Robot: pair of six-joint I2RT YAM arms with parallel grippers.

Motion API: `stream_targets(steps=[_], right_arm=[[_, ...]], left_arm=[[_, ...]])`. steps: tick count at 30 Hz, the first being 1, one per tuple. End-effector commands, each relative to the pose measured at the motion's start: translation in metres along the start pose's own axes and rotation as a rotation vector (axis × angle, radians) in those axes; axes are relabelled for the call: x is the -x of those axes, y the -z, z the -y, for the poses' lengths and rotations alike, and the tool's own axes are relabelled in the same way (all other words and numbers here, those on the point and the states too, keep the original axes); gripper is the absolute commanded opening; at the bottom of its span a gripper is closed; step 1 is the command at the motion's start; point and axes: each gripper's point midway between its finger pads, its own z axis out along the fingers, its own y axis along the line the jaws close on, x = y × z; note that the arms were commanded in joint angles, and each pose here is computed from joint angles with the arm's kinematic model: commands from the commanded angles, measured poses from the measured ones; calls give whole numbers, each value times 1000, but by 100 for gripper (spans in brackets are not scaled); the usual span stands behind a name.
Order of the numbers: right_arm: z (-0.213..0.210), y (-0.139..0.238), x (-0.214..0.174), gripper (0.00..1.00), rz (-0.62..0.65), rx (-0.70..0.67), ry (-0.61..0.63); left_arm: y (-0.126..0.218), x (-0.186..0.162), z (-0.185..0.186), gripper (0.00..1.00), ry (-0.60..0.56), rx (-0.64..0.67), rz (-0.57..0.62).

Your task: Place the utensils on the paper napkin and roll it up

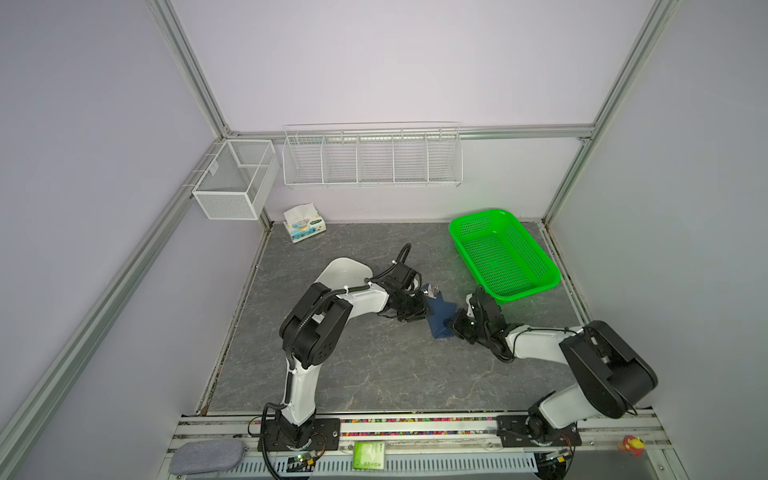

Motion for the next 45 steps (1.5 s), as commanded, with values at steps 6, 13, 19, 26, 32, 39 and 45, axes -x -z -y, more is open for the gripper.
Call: stream_targets(steps=[6, 13, 19, 26, 32, 39, 45], right_arm=[[25, 4, -4, 7, 0, -86, -38], [23, 5, -3, 7, 3, -84, -33], [23, 5, -4, 7, -2, -82, -34], [21, 5, -3, 8, 2, -76, -32], [15, 7, 0, 9, 7, -63, -18], [8, 9, 4, 12, 16, -56, -1], [3, 19, 16, 24, 51, -72, 11]], left_arm=[[23, 1, 33, 24, -100, -51, 28], [-4, -16, 60, 14, -116, -144, -80], [-20, -23, 50, 12, -102, -121, -108], [-29, -28, 31, 10, -87, -75, -120], [-35, -34, 16, 8, -81, -36, -137], [-39, -36, 9, 5, -87, -20, -146], [-39, -36, 10, 5, -95, -15, -144]])
